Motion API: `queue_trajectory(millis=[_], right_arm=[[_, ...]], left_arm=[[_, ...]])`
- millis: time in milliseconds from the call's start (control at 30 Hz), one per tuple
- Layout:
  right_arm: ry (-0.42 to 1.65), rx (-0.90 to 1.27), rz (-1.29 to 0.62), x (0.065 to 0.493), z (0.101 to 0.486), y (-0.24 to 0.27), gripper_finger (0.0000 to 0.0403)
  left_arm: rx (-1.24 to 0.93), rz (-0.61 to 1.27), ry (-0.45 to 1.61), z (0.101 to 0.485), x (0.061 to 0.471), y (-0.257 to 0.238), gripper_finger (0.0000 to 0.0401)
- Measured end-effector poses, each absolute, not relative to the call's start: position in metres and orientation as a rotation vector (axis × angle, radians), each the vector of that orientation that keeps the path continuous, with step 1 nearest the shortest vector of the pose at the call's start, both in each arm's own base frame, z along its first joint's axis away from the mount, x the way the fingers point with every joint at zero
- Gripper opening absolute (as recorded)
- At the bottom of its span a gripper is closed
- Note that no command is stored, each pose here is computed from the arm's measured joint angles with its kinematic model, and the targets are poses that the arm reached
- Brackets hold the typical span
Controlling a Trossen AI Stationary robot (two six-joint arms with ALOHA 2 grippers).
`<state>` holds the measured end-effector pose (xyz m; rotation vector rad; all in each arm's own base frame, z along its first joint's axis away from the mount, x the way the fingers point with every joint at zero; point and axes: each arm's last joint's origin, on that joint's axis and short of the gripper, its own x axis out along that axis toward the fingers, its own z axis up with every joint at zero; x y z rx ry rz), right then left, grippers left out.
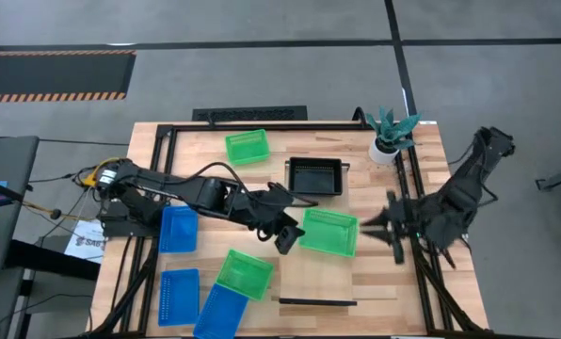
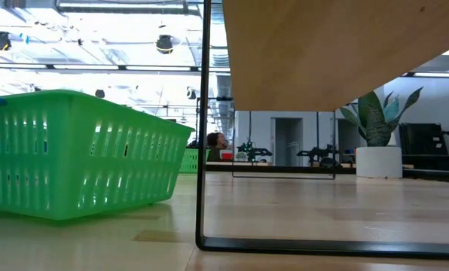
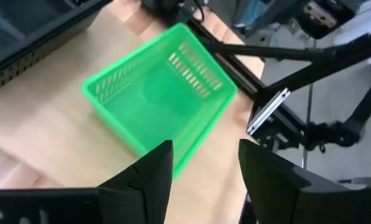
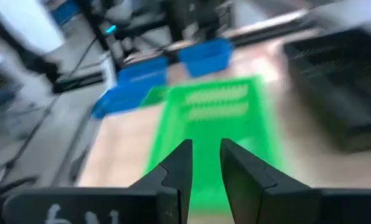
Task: Stack baskets on shelf by color
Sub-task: Put the middle green bin on the shelf
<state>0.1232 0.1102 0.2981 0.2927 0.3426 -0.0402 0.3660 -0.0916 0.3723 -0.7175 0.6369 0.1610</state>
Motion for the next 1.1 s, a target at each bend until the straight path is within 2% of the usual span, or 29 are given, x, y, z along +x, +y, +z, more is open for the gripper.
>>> queue_trajectory(millis=[167,400,900,1100], right_arm=[[0.433,0.330,-0.009,0.125,0.278,0.141,0.0088],[0.500,0.349,-0.063,0.136,0.255,0.160,0.0074],[0.490,0.225,-0.239,0.168,0.253,0.128,0.0072],[0.517,0.242,-0.239,0.173,0.252,0.122,0.0072]], left_arm=[[-0.672,0.174,0.690,0.369,0.360,-0.097,0.0170],[-0.657,0.182,0.715,0.367,0.357,-0.099,0.0170],[-0.603,0.238,0.745,0.363,0.354,-0.096,0.0170],[-0.555,0.267,0.793,0.359,0.350,-0.095,0.0170]])
